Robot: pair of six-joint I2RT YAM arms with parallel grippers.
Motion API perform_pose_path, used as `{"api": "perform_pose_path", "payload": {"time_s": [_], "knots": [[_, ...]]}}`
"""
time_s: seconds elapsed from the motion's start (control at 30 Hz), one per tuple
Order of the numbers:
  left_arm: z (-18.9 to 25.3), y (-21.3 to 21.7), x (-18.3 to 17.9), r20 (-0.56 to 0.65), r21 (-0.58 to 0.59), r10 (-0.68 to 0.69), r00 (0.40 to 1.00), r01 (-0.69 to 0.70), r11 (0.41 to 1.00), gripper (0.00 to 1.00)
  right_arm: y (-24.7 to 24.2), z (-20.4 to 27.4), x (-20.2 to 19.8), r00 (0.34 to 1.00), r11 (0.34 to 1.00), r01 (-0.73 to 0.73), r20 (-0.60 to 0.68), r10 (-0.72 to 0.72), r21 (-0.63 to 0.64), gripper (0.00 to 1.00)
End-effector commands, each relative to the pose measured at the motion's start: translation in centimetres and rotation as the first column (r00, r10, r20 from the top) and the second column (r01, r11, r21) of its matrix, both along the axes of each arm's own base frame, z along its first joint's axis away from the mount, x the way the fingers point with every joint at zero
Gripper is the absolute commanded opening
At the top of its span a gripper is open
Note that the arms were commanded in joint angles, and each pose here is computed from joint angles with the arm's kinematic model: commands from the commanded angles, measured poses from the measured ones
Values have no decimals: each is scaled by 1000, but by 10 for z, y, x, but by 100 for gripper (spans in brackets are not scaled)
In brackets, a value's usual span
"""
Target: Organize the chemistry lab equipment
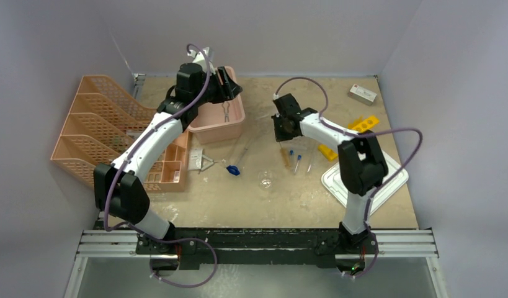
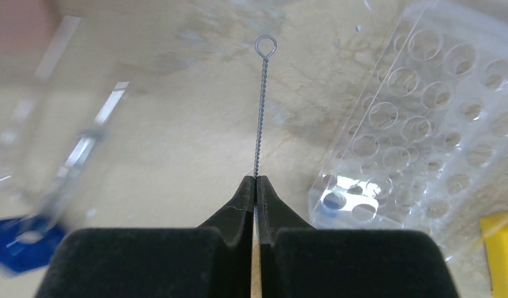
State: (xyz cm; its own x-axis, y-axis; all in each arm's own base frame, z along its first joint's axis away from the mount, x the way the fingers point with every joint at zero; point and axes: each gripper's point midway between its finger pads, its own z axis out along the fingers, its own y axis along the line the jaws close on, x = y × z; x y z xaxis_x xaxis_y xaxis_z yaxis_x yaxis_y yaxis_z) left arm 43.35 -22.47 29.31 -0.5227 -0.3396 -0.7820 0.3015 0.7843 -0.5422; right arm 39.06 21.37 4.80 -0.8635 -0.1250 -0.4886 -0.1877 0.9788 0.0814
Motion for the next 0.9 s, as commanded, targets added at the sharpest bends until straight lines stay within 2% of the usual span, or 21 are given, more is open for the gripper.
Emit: {"api": "perform_pose_path", "payload": {"time_s": [0.0,0.17,0.23,0.4,0.53,0.63,0.87], "knots": [[34,-6,3,99,-100,4,995,6,995,52,29,103,15,961,974,-113,270,56,198,0],[50,-15,1,145,-165,-30,989,54,985,52,46,179,9,885,914,-244,459,74,324,0],[59,-21,-1,162,-207,-49,986,82,975,53,57,214,3,833,865,-347,543,106,362,0],[96,-44,-14,215,-376,-118,969,194,906,57,73,269,-10,747,776,-485,652,127,403,0],[99,-62,-23,245,-400,-157,957,247,882,61,84,289,-15,720,721,-544,680,139,429,0],[92,-67,-24,230,-409,-165,959,249,878,60,88,297,-18,710,697,-570,688,151,436,0],[58,-74,-15,143,-357,-194,970,234,905,43,90,297,-13,717,698,-561,683,141,445,0]]}}
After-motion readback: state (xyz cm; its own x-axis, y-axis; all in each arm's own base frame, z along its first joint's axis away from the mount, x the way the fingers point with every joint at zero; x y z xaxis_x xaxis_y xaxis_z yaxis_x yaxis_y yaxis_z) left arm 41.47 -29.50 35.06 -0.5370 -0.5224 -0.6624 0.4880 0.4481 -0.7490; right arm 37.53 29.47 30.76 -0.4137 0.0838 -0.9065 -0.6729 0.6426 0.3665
